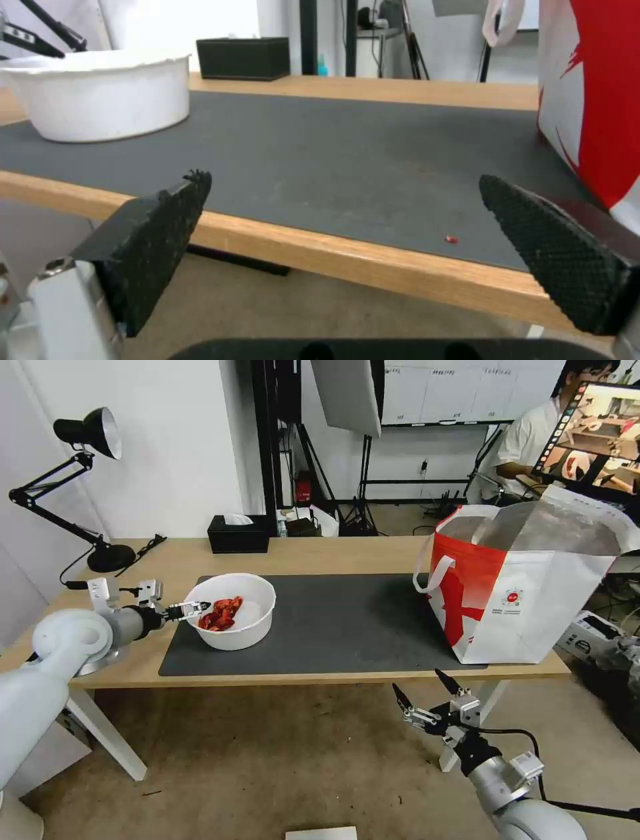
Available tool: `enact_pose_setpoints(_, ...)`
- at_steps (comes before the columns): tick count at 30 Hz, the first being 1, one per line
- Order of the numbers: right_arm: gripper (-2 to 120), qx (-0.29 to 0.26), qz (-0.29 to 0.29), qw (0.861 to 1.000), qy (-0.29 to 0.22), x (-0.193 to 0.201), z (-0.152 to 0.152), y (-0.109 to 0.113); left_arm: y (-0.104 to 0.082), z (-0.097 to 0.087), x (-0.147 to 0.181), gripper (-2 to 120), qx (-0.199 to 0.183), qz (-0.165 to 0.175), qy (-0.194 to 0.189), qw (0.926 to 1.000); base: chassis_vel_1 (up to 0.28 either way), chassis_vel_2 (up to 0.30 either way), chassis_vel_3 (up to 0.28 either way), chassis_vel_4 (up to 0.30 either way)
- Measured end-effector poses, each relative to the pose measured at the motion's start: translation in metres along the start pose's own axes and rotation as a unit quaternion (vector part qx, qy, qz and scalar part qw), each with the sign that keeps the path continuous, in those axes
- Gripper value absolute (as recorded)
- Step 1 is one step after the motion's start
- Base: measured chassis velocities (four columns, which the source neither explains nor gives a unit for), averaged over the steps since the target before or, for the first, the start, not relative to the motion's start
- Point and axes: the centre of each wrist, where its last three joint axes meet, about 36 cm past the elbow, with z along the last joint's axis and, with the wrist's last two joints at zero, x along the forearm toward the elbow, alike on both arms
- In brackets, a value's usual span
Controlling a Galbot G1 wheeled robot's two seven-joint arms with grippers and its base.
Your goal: Pick up the trash from the table and place it into the takeout bag.
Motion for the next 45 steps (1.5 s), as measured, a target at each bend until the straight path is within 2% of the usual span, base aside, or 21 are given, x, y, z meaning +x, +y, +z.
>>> enact_pose_setpoints(10, 100, 0.000, 0.000, 1.000, 0.000, 0.000, 0.000, 0.000, 0.000, 0.003, -0.014, 100, 0.003, -0.035, 0.007, 0.9994, 0.000, 0.000, 0.000, 0.000)
enact_pose_setpoints(13, 100, 0.000, 0.000, 1.000, 0.000, 0.000, 0.000, 0.000, -0.002, 0.002, -0.016, 87, 0.002, -0.046, 0.007, 0.9989, 0.000, 0.000, 0.000, 0.000)
enact_pose_setpoints(14, 100, 0.000, 0.000, 1.000, 0.000, 0.000, 0.000, 0.000, -0.002, 0.002, -0.016, 87, 0.002, -0.046, 0.007, 0.9989, 0.000, 0.000, 0.000, 0.000)
enact_pose_setpoints(17, 100, 0.000, 0.000, 1.000, 0.000, 0.000, 0.000, 0.000, -0.005, 0.001, -0.018, 74, 0.003, -0.046, 0.006, 0.9989, 0.000, 0.000, 0.000, 0.000)
enact_pose_setpoints(18, 100, 0.000, 0.000, 1.000, 0.000, 0.000, 0.000, 0.000, -0.005, 0.001, -0.018, 74, 0.003, -0.046, 0.006, 0.9989, 0.000, 0.000, 0.000, 0.000)
enact_pose_setpoints(19, 100, 0.000, 0.000, 1.000, 0.000, 0.000, 0.000, 0.000, -0.006, 0.001, -0.018, 67, 0.002, -0.046, 0.007, 0.9989, 0.000, 0.000, 0.000, 0.000)
enact_pose_setpoints(21, 100, 0.000, 0.000, 1.000, 0.000, 0.000, 0.000, 0.000, -0.007, 0.001, -0.018, 59, 0.001, -0.045, 0.007, 0.9990, 0.000, 0.000, 0.000, 0.000)
enact_pose_setpoints(22, 100, 0.000, 0.000, 1.000, 0.000, 0.000, 0.000, 0.000, -0.007, 0.001, -0.018, 59, 0.001, -0.045, 0.007, 0.9990, 0.000, 0.000, 0.000, 0.000)
enact_pose_setpoints(25, 100, 0.000, 0.000, 1.000, 0.000, 0.000, 0.000, 0.000, -0.009, 0.002, -0.017, 43, 0.000, -0.040, 0.006, 0.9992, 0.000, 0.000, 0.000, 0.000)
enact_pose_setpoints(26, 100, 0.000, 0.000, 1.000, 0.000, 0.000, 0.000, 0.000, -0.009, 0.002, -0.017, 43, 0.000, -0.040, 0.006, 0.9992, 0.000, 0.000, 0.000, 0.000)
enact_pose_setpoints(28, 100, 0.000, 0.000, 1.000, 0.000, 0.000, 0.000, 0.000, -0.011, 0.003, -0.016, 33, -0.001, -0.037, 0.004, 0.9993, 0.000, 0.000, 0.000, 0.000)
enact_pose_setpoints(30, 100, 0.000, 0.000, 1.000, 0.000, 0.000, 0.000, 0.000, -0.011, 0.004, -0.015, 30, -0.001, -0.036, 0.005, 0.9993, 0.000, 0.000, 0.000, 0.000)
enact_pose_setpoints(34, 100, 0.000, 0.000, 1.000, 0.000, 0.000, 0.000, 0.000, -0.012, 0.007, -0.013, 11, -0.005, -0.029, 0.008, 0.9995, 0.000, 0.000, 0.000, 0.000)
enact_pose_setpoints(39, 100, 0.000, 0.000, 1.000, 0.000, 0.000, 0.000, 0.000, -0.013, 0.005, -0.011, 0, -0.006, -0.026, 0.007, 0.9996, 0.000, 0.000, 0.000, 0.000)
enact_pose_setpoints(45, 100, 0.000, 0.000, 1.000, 0.000, 0.000, 0.000, 0.000, -0.012, 0.004, -0.010, 0, -0.005, -0.011, 0.003, 0.9999, 0.000, 0.000, 0.000, 0.000)
